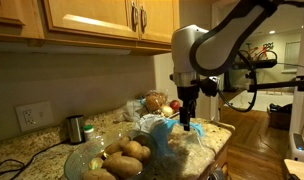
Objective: Remove a potato from the plastic bag and put it in the glass bowl
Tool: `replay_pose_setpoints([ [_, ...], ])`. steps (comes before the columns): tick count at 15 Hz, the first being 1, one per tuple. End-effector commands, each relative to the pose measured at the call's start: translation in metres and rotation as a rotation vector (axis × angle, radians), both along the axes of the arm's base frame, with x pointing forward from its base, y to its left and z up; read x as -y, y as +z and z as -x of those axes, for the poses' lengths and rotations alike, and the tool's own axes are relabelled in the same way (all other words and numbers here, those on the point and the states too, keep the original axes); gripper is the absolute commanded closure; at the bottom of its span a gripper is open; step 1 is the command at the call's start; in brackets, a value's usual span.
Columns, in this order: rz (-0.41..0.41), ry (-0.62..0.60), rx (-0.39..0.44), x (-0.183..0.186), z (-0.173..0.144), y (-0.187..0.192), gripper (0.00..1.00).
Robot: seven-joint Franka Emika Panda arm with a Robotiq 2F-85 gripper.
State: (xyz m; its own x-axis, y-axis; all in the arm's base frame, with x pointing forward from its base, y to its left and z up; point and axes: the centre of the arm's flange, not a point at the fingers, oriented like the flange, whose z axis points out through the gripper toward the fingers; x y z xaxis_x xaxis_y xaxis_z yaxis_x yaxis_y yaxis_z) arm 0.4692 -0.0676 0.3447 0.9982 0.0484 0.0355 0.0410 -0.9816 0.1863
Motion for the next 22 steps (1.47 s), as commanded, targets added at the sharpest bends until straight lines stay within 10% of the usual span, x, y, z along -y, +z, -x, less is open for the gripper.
replay_pose_setpoints([
  [1, 0.005, -0.062, 0.004, 0.014, -0.02, -0.023, 0.0],
  [22, 0.02, -0.073, 0.06, 0.052, -0.144, -0.083, 0.0],
])
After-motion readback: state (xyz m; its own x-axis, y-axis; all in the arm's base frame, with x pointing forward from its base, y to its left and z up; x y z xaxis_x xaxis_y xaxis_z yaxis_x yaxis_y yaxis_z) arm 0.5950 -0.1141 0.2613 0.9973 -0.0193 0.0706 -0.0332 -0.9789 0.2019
